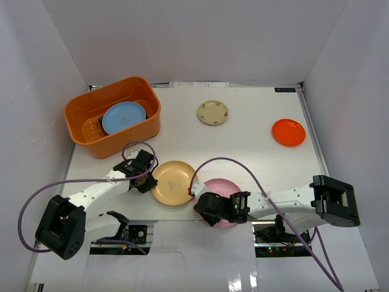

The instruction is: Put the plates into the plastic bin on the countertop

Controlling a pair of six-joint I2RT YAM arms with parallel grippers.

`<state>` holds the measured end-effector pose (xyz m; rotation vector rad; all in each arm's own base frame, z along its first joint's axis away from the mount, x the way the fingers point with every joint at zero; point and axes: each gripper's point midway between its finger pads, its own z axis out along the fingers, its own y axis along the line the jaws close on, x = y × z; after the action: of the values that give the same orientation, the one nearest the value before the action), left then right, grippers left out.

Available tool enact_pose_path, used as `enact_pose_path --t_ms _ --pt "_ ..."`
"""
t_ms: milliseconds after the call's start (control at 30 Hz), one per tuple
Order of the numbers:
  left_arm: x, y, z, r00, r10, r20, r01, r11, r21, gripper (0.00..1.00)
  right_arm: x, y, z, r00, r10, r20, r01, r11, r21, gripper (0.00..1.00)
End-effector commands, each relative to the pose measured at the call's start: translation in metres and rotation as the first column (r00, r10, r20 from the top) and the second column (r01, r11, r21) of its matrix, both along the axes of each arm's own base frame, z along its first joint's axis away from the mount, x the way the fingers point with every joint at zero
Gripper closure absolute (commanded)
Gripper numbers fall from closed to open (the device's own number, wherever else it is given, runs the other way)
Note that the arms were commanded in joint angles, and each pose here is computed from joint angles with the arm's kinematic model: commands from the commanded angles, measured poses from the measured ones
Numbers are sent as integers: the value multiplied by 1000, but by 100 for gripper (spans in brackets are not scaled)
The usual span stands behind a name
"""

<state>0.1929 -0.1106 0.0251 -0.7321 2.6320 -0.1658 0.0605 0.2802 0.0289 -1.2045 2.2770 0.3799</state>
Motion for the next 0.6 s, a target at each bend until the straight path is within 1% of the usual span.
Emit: enact_pose_path --t_ms 0,33,133,167,200,267,333,367,400,467,533,567 --pt "7 3 1 999 4 35 -5 1000 20 71 1 17 11 999 -11 36 10 1000 22 50" --pt "7 3 1 999 4 36 -5 1000 23 77 2 15 11 999 -15 47 15 1000 5 50" --pt "10 4 3 999 -3 49 2 999 33 90 10 13 19 994 -40 100 41 999 -4 50" --pt "11 4 4 999 -6 54 4 999 35 98 13 9 24 992 -55 117 55 998 -2 50" --pt "12 4 6 998 -12 62 10 999 36 100 18 8 30 987 -74 143 74 997 7 49" --pt "16 5 13 996 -17 88 13 999 39 100 20 10 44 985 -82 153 75 996 51 47" --pt "22 4 26 992 -27 123 23 999 40 100 13 15 51 991 -53 122 42 995 89 44" --pt "25 6 32 989 -26 145 19 999 48 100 7 22 59 994 -29 108 14 990 141 39" --pt "28 6 39 986 -37 165 28 998 54 100 -2 26 60 997 7 75 -19 986 166 36" --pt "40 3 66 968 -40 247 32 999 36 100 -11 25 50 998 42 43 -49 984 174 32" --pt "49 1 89 949 -62 308 55 998 34 100 -18 23 42 999 50 11 -51 986 162 32" --pt "58 -4 115 926 -61 372 61 998 12 100 -21 23 37 998 58 7 -59 987 148 34"
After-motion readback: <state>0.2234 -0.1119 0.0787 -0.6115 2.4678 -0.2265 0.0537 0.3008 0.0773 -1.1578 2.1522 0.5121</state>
